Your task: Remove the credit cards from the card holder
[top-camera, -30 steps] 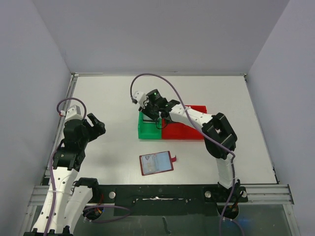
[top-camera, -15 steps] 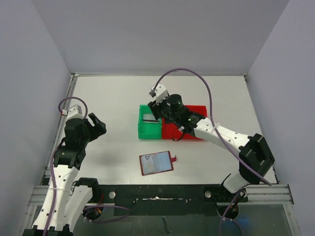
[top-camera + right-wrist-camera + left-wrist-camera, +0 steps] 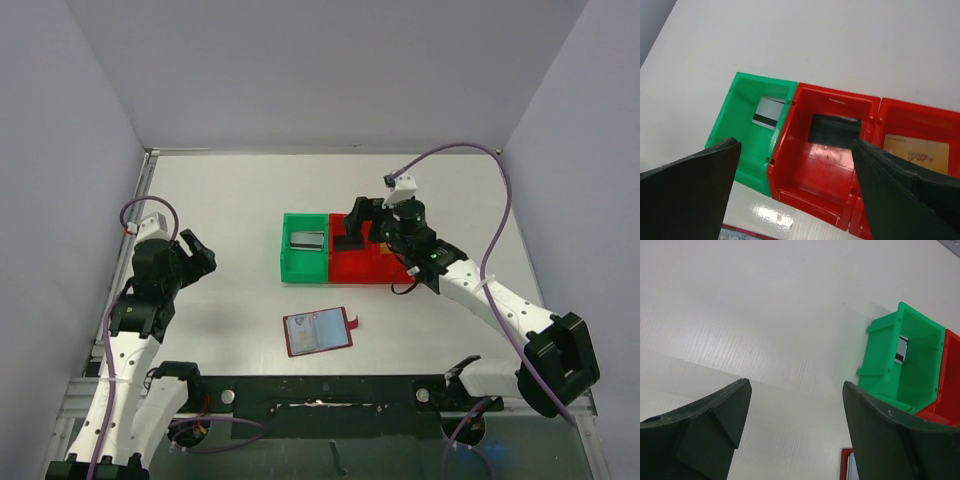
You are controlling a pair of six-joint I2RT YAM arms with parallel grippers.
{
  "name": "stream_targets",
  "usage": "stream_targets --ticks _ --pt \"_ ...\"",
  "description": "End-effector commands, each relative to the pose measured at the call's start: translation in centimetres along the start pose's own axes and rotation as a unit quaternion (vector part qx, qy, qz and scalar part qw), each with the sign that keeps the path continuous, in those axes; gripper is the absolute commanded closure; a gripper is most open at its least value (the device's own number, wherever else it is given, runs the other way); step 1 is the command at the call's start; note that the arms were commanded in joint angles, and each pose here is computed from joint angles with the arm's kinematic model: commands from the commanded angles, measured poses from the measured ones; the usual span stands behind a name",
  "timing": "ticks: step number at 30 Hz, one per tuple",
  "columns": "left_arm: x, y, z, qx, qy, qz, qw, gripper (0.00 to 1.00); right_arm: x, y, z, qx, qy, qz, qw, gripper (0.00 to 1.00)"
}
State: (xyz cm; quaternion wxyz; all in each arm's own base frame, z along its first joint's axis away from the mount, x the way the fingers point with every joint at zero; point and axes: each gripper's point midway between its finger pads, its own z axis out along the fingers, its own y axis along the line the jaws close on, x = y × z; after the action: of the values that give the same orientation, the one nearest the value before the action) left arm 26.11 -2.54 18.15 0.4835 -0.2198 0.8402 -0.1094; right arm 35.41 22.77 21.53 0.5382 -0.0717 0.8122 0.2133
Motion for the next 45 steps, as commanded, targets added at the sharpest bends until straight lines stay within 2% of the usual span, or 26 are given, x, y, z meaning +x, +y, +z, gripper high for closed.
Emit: stream_targets --ticks 1,8,11,15,18,21,23,26,29,34,45 --pt "-1.8 -1.0 0.0 0.021 -0.031 0.002 0.999 0.27 -1.0 0.0 -1.4 -0.029 -0.026 0.093 0.995 0.02" --pt "-0.8 -1.1 0.7 0.023 -0.008 0.004 1.0 0.27 0.8 3.3 -1.6 -0.1 0.054 0.107 0.988 0.01" --pt "-0.6 -1.3 1.1 0.029 0.001 0.007 1.0 0.27 3.0 4.7 -1.9 -0.113 0.092 0.11 0.983 0.07" --pt "-0.3 -1.3 1.4 0.029 0.007 0.009 1.0 0.27 7.1 4.9 -1.7 -0.062 0.134 0.098 0.984 0.13" --pt "-0.4 -1.4 1.5 0.033 0.01 0.007 0.999 0.27 7.6 6.5 -1.4 -0.066 0.165 0.082 0.981 0.25" --pt "-0.5 -1.2 1.3 0.029 0.005 0.005 1.0 0.27 8.0 7.1 -0.2 -0.031 0.173 0.068 0.982 0.38" --pt "-0.7 -1.2 1.2 0.031 -0.002 0.005 0.999 0.27 8.0 7.7 1.1 -0.013 0.19 0.077 0.979 0.52" --pt "-0.9 -1.2 1.1 0.03 -0.002 0.004 1.0 0.27 7.9 8.6 2.9 0.026 0.189 0.044 0.981 0.58" --pt "-1.1 -0.9 1.0 0.025 -0.01 0.002 1.0 0.27 8.7 9.2 4.7 0.043 0.207 0.048 0.976 0.63" --pt "-1.3 -0.8 0.8 0.023 -0.011 0.0 1.0 0.27 9.7 8.3 7.6 0.101 0.216 0.03 0.971 0.66" --pt "-2.0 -0.4 0.3 0.014 -0.03 -0.005 0.999 0.27 12.4 8.3 11.1 0.121 0.26 -0.022 0.958 0.67"
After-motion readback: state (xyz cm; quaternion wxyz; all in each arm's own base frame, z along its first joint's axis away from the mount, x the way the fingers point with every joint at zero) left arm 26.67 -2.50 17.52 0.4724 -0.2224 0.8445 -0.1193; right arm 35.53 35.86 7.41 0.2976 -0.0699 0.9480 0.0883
